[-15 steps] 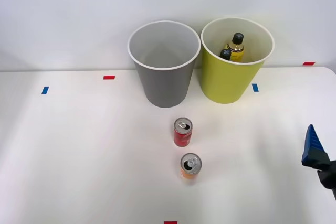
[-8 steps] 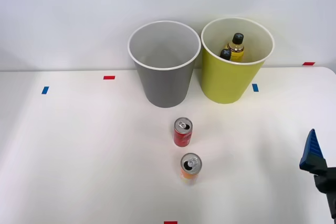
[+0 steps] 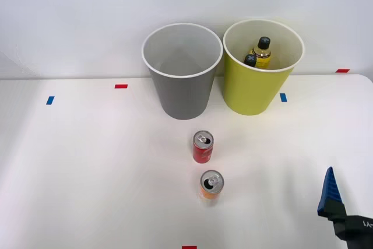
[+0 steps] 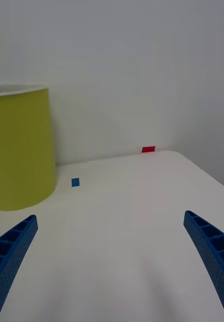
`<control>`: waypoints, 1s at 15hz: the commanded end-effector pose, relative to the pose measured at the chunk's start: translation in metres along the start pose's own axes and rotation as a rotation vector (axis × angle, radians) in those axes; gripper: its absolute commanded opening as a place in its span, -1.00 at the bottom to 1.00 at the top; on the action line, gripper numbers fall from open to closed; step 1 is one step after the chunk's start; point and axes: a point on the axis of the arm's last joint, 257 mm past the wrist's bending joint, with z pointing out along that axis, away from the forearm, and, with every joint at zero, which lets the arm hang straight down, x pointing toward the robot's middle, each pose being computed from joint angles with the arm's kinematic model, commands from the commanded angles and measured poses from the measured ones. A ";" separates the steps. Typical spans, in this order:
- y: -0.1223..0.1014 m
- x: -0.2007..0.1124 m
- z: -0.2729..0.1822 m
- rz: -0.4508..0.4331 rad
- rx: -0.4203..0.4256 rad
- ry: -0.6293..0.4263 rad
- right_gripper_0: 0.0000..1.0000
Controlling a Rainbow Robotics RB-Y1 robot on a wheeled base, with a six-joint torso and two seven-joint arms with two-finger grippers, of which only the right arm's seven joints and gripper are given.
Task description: Put cans in the gray bin, plastic bottles in the light green bin
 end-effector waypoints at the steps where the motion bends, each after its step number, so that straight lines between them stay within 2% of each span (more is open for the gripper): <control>1: 0.007 0.019 -0.023 -0.018 -0.037 -0.012 1.00; 5: 0.020 0.037 -0.048 -0.161 -0.072 0.016 1.00; 8: 0.036 0.051 -0.062 -0.207 -0.114 0.055 1.00; 15: 0.064 0.073 -0.098 -0.193 -0.204 0.148 1.00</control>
